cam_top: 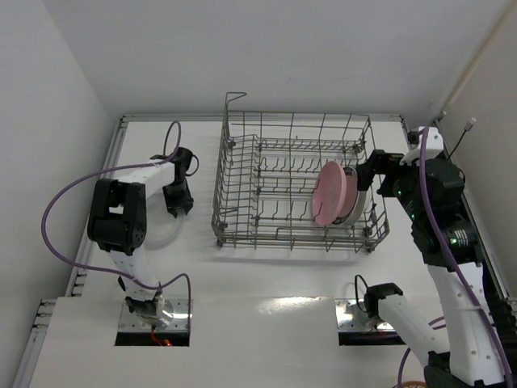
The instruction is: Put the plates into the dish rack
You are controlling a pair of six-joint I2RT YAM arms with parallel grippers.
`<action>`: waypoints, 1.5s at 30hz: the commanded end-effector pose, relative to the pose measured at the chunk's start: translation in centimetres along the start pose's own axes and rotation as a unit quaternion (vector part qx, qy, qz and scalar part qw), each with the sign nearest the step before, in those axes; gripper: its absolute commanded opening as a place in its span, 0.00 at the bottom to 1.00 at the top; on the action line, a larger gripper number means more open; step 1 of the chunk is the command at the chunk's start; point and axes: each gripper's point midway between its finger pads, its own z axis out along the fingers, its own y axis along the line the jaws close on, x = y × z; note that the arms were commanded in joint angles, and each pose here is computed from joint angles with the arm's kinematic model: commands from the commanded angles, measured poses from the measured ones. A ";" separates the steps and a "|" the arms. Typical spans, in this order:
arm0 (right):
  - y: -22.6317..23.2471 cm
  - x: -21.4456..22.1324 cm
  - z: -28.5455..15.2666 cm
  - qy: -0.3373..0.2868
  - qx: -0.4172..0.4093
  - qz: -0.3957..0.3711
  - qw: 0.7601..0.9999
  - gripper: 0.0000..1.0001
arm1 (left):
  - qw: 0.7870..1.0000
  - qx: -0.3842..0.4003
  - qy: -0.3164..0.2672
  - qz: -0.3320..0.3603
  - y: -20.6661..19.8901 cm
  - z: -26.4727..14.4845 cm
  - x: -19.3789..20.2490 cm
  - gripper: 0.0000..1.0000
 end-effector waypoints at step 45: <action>-0.7 -0.9 -0.5 -0.019 0.017 -0.005 1.000 1.00 | 0.906 0.287 -0.299 -0.082 -3.9 -25.6 -11.2 0.00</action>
